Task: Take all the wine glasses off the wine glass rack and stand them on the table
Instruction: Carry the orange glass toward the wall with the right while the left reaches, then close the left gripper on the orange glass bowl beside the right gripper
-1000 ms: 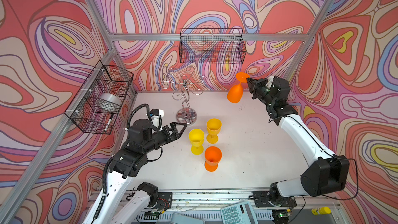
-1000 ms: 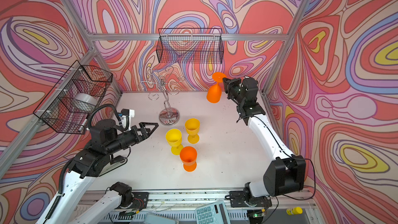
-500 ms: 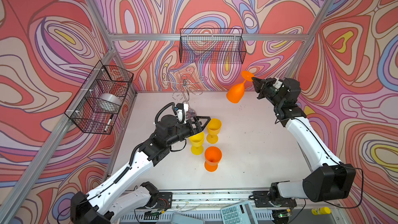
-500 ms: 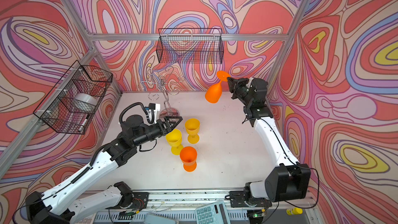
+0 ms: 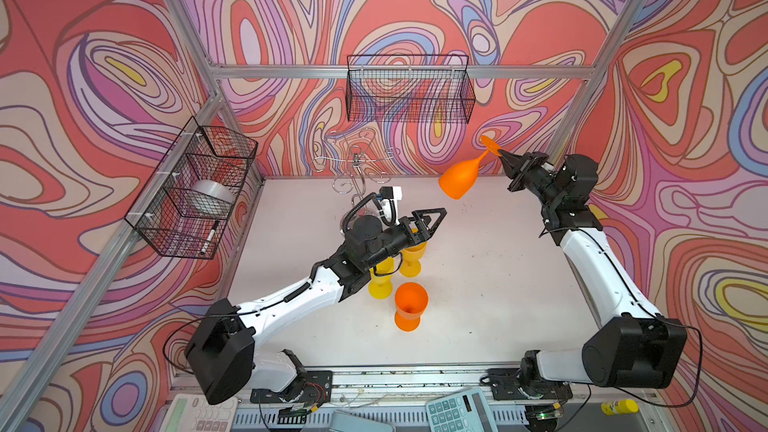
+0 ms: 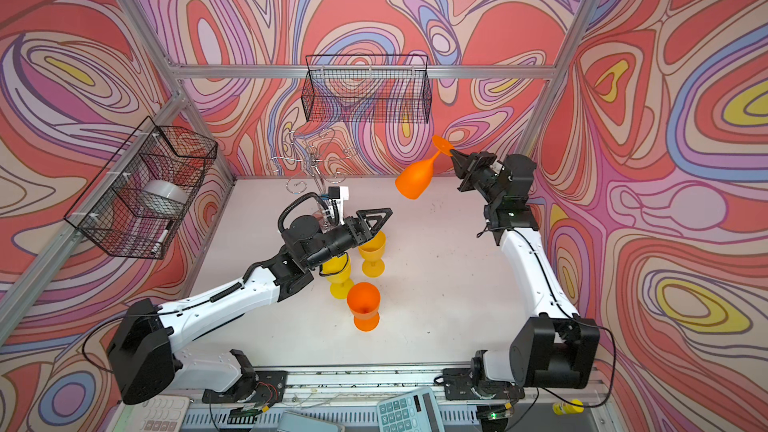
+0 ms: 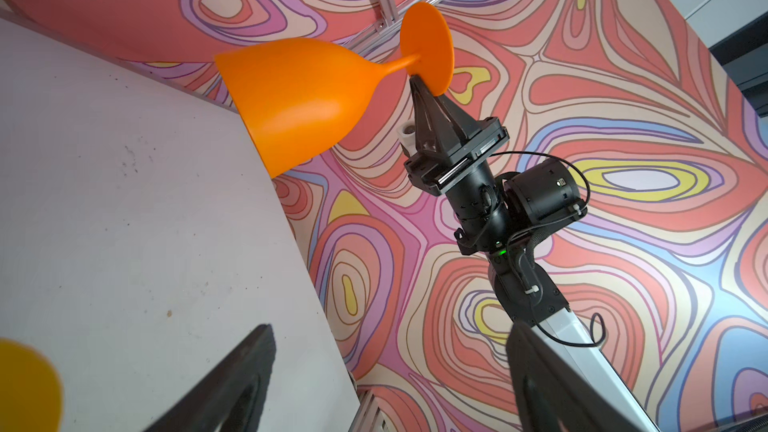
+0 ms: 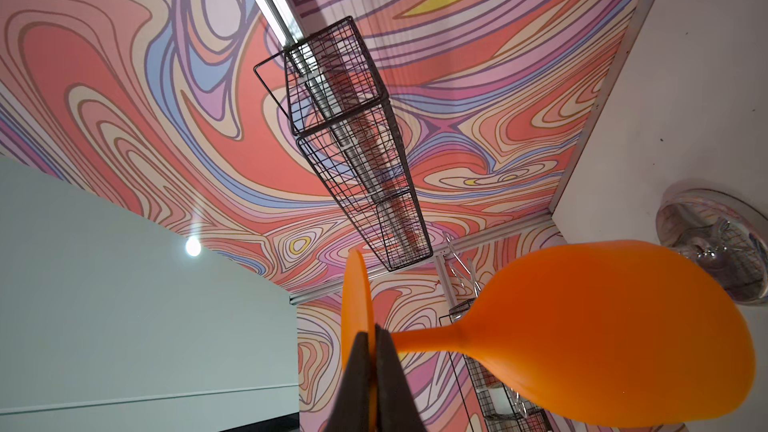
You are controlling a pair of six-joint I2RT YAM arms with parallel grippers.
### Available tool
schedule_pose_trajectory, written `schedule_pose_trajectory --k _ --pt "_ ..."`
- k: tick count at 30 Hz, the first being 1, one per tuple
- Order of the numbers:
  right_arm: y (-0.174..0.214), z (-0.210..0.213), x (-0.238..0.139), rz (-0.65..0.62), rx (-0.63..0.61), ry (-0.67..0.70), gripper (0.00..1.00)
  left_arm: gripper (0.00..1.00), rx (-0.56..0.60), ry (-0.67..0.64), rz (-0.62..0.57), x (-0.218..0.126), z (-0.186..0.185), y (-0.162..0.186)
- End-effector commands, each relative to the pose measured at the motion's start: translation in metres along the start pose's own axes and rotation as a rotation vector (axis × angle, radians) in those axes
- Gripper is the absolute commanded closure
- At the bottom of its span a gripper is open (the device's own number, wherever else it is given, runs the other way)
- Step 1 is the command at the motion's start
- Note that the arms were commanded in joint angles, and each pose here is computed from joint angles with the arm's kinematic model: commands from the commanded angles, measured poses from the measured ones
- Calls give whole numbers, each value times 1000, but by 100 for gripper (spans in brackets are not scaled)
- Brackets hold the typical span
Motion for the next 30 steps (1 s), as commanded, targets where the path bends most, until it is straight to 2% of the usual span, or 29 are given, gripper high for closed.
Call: schedule_pose_trajectory --k 1,19,30 --pt "-3 3 -2 43 69 -9 100 12 63 127 -129 9 -32 -26" --pt "-37 -2 -19 14 250 -4 100 15 84 163 -192 72 -5 -25" --pt "-65 -1 -32 -54 367 -76 100 16 73 129 -191 101 22 -16"
Point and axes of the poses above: each gripper's point midway between its finger pads, its own x axis out along the fingers, its own z axis along the line the jaws close on, y = z × x, the point moved 2 cm from there along -x, back along the fingers, and after that the axes turned 6 degrees about x, right-handed, at the moved point
